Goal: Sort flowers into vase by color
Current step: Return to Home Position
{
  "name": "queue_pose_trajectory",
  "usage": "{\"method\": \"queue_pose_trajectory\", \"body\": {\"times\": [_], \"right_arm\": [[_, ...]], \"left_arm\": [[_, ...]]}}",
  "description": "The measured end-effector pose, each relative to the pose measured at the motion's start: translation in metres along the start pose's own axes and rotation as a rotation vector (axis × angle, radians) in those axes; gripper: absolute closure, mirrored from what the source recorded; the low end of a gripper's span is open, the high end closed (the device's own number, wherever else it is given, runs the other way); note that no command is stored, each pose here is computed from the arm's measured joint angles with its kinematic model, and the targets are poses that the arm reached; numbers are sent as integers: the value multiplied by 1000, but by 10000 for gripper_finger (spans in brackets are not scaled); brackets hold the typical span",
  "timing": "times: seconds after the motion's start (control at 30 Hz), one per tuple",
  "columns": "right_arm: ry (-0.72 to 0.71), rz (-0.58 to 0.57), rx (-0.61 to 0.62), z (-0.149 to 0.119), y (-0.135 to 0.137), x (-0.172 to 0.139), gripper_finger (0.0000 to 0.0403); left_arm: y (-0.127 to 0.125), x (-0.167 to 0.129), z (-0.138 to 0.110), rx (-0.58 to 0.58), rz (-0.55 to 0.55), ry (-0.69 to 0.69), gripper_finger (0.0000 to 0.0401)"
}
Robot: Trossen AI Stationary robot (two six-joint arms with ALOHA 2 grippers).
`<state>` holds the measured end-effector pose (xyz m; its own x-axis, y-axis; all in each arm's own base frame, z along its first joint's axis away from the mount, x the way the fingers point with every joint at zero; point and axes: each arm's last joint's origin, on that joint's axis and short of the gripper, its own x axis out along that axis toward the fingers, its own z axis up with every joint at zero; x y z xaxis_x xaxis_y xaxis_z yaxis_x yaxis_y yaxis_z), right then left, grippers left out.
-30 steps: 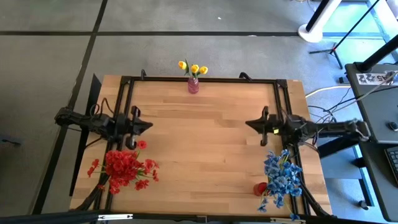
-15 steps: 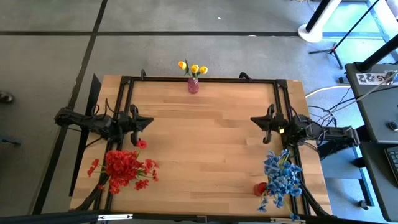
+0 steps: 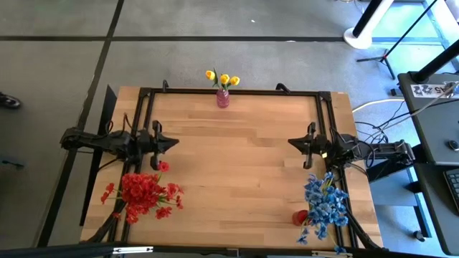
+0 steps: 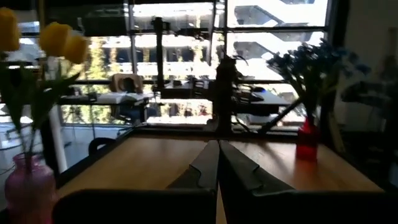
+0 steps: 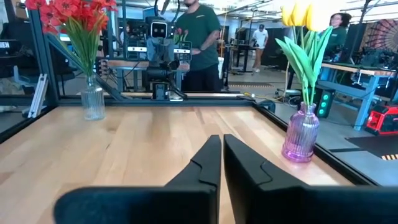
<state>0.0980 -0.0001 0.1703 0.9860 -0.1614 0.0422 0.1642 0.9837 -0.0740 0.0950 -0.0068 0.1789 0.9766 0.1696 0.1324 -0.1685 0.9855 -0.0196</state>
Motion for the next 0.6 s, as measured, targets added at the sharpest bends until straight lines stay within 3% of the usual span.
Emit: {"method": "queue_pose_trajectory", "body": {"times": [0.17, 0.33, 0.6], "right_arm": [[1, 1, 0, 0, 0, 0, 380], [1, 1, -1, 0, 0, 0, 380], [2, 1, 0, 0, 0, 0, 379]], "left_arm": [[-6, -1, -9, 83, -207, 81, 399], [-3, 0, -9, 33, -119, 82, 399], [-2, 1, -10, 9, -108, 101, 399]]}}
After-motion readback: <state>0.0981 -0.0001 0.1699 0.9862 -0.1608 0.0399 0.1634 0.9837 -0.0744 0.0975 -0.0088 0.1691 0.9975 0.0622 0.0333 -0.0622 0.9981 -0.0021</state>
